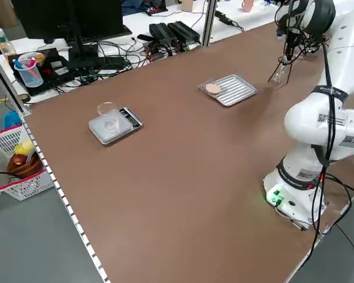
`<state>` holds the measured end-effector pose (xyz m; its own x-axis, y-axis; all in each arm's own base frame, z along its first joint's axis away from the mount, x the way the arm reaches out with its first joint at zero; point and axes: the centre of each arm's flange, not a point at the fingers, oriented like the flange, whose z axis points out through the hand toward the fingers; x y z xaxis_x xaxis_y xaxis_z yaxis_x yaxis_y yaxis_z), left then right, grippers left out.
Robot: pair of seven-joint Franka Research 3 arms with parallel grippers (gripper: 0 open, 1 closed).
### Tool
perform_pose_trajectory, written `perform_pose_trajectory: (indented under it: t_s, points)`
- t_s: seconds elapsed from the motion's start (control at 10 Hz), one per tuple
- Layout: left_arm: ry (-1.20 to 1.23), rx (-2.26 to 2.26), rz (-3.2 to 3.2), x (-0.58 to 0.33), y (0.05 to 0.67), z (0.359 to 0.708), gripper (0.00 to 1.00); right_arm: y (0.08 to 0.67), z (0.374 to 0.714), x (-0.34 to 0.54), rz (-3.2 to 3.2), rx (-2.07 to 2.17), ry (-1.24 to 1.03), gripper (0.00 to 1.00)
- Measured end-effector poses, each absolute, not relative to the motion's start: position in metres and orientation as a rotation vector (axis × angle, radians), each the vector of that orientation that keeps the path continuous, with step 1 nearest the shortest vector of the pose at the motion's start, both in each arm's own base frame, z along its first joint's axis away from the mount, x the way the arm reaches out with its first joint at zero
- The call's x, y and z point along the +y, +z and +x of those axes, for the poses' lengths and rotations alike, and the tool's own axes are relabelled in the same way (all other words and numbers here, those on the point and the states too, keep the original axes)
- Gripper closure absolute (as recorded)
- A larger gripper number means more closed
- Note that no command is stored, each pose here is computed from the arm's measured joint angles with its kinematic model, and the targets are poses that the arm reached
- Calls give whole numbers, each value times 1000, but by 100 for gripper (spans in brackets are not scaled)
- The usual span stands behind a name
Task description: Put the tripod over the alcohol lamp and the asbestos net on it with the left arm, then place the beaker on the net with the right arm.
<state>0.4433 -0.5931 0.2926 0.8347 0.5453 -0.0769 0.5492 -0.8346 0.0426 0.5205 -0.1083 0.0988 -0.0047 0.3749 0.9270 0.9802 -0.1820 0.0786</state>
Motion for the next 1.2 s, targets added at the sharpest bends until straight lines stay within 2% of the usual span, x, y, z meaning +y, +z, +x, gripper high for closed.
perform_pose_trajectory:
  t_s: [0.4, 0.6, 0.9, 1.2]
  points:
    - [-94, 882, 2948, -593, 293, 444, 70, 99, 521, -108, -1621, -1423, -1182, 0]
    - [-92, 881, 2949, -593, 293, 444, 58, 99, 521, -108, -1620, -1424, -1182, 0]
    - [-84, 877, 2951, -592, 310, 448, 19, 99, 521, -108, -1620, -1424, -1183, 0]
    - [-32, 856, 2917, -561, 384, 476, 19, 99, 521, -107, -1620, -1423, -1183, 0]
